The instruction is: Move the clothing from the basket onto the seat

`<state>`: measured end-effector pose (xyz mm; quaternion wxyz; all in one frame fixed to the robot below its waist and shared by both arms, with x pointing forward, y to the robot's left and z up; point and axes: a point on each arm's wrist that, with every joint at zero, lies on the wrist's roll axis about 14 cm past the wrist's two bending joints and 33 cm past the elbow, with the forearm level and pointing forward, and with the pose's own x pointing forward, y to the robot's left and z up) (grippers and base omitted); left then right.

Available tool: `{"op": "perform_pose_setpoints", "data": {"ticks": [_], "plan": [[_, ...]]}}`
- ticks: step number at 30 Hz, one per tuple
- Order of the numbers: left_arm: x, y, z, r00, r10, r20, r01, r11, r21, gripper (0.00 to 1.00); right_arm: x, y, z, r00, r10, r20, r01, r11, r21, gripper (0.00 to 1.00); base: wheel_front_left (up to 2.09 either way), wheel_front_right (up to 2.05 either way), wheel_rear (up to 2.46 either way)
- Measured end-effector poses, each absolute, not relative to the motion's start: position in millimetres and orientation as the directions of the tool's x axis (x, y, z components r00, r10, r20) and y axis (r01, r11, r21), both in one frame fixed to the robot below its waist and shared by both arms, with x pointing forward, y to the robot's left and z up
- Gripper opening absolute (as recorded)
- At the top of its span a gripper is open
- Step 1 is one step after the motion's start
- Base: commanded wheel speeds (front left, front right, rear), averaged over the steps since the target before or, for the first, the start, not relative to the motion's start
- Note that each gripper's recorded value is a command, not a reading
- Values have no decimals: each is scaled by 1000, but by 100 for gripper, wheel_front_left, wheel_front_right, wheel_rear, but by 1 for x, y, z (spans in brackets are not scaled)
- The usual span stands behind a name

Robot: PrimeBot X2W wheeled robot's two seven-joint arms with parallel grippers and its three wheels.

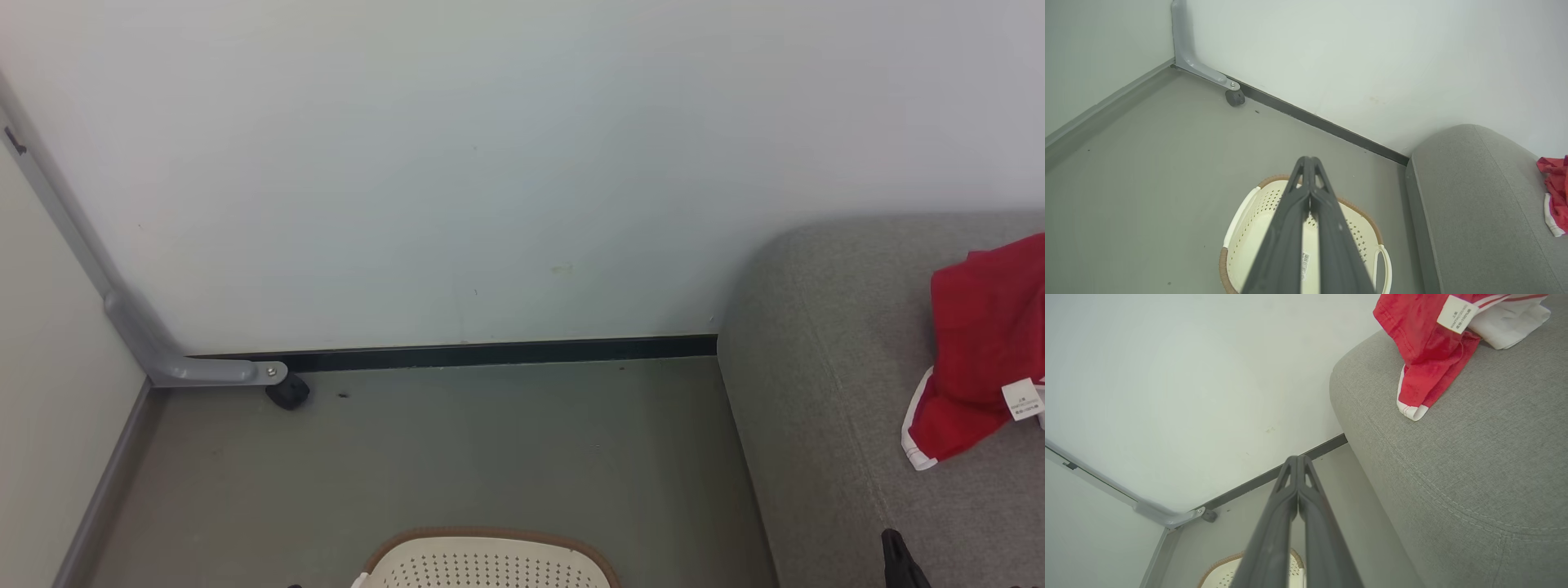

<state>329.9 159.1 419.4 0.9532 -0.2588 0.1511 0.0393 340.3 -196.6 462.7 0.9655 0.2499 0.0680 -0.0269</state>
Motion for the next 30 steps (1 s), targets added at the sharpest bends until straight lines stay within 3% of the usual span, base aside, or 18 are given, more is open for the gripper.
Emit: {"op": "perform_pose_setpoints", "data": {"ticks": [30], "plan": [[348,171,432,957,-24,-290,-224,576,-786,0,353,-204,459,984,-34,-174,161,577,801,0,0,0,0]]}}
